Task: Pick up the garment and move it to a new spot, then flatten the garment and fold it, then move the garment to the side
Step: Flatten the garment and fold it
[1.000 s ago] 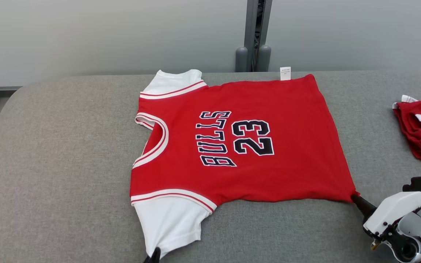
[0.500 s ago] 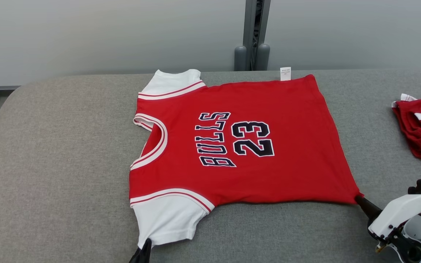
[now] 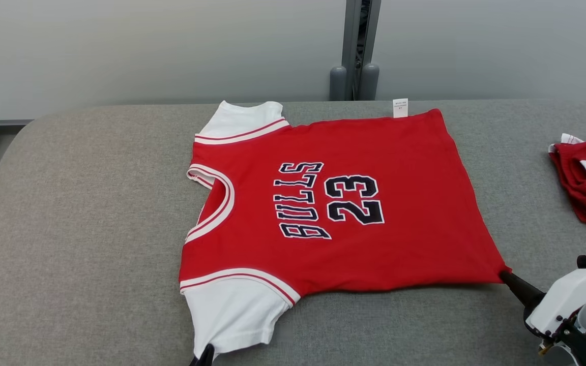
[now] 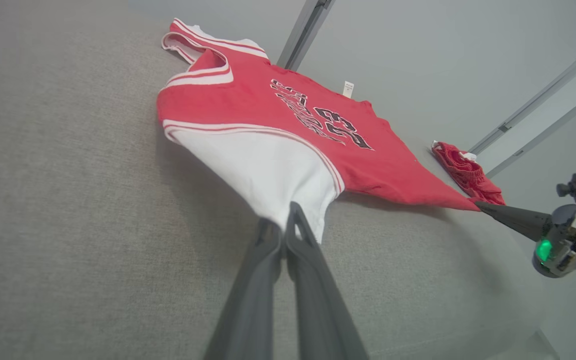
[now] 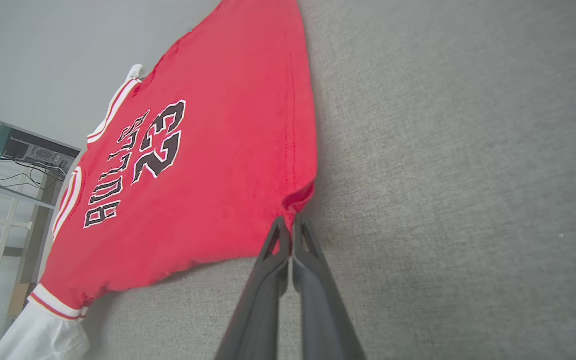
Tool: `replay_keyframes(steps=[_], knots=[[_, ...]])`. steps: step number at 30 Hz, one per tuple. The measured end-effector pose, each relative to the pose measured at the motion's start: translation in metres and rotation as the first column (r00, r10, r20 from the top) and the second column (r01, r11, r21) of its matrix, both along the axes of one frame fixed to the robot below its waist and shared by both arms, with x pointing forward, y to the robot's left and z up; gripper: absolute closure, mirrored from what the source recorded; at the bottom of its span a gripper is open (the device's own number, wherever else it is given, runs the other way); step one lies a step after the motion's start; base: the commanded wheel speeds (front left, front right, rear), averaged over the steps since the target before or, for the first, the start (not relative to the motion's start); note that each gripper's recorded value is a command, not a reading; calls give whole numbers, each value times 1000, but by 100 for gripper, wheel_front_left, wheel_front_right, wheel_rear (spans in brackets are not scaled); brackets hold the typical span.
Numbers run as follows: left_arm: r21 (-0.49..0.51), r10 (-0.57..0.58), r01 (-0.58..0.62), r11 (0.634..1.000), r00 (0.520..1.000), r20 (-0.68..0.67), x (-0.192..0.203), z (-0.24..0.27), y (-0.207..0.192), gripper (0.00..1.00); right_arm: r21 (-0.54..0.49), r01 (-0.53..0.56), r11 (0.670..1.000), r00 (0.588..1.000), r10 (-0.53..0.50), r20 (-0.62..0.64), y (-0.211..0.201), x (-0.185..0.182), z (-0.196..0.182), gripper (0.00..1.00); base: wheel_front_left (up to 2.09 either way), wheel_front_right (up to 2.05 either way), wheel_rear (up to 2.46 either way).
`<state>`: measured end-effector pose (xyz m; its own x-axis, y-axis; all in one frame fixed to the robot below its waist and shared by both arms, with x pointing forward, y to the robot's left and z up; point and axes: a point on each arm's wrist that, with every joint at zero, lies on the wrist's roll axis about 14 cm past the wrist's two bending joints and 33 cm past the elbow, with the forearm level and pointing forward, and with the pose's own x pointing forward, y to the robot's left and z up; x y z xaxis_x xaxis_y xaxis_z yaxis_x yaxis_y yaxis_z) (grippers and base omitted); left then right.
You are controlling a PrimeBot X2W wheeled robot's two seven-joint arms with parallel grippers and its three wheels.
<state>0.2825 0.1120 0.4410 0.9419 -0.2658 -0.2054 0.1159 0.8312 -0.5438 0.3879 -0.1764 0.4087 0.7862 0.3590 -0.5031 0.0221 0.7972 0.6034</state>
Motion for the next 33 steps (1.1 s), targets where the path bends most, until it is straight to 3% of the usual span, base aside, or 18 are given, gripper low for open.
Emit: replay_keyframes(steps=[15,33], knots=[[18,-43,44,999,998,-47,-13,-7,0,100,-11,-56,998,995,55,-84,-1,-31,-8,100,0,0,0],[4,3,-4,1000,987,159,65,42,7,100,-19,22,1000,1000,-23,-15,6,5,31,100,0,0,0]])
